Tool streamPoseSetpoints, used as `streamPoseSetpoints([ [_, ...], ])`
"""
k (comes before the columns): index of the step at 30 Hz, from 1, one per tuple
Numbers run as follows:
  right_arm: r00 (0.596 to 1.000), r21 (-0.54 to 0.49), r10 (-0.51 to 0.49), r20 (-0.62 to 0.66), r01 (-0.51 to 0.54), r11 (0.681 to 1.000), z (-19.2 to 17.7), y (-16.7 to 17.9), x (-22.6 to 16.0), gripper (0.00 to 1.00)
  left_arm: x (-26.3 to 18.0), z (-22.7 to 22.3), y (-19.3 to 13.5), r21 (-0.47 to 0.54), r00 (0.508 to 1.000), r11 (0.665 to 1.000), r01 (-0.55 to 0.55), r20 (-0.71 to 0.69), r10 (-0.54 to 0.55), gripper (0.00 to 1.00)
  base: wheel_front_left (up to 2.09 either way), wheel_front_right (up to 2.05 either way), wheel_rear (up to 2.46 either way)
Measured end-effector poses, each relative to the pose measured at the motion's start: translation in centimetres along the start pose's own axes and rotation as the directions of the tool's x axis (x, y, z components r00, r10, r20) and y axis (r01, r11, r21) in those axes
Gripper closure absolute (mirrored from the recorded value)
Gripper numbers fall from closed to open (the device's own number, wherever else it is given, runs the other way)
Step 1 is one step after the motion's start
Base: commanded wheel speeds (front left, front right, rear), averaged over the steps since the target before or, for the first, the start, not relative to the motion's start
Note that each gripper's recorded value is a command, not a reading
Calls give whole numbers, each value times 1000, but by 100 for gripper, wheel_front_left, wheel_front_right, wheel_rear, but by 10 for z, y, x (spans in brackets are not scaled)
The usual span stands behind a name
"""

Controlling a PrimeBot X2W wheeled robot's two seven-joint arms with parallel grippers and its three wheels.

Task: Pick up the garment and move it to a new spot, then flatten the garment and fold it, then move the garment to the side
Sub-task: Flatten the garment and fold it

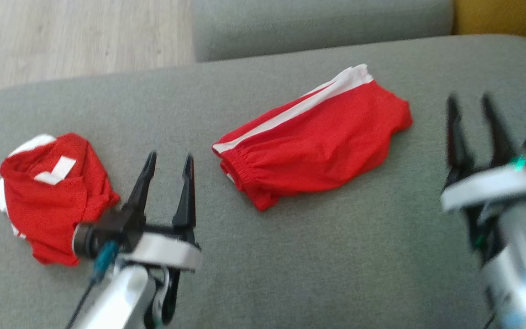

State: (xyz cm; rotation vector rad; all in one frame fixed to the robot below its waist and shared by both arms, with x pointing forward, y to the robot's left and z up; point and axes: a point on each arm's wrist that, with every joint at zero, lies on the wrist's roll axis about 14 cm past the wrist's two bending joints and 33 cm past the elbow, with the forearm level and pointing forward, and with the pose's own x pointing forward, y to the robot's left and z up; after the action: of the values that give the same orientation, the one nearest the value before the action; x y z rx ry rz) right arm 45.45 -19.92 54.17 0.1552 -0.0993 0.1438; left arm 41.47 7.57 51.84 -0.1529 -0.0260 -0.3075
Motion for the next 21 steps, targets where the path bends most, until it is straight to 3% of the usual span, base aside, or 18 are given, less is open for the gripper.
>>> streamPoseSetpoints([
  [4, 999, 86, -53, -11, 54, 995, -21, 15, -39, 0, -18, -8, -2, -45, 999, 998, -42, -14, 41, 0, 0, 0, 0],
  [11, 991, 72, -90, -96, 97, 993, -56, 26, -86, 0, -49, -39, -1, -77, 992, 993, -93, -94, 86, 0, 0, 0, 0],
  [18, 987, 60, -68, -144, 78, 995, -64, 31, -70, 0, -40, -41, 5, -68, 993, 994, -87, -87, 81, 0, 0, 0, 0],
  [21, 986, 88, -64, -151, 77, 993, -61, 30, -46, 0, -27, -37, 8, -68, 994, 994, -90, -71, 86, 0, 0, 0, 0],
])
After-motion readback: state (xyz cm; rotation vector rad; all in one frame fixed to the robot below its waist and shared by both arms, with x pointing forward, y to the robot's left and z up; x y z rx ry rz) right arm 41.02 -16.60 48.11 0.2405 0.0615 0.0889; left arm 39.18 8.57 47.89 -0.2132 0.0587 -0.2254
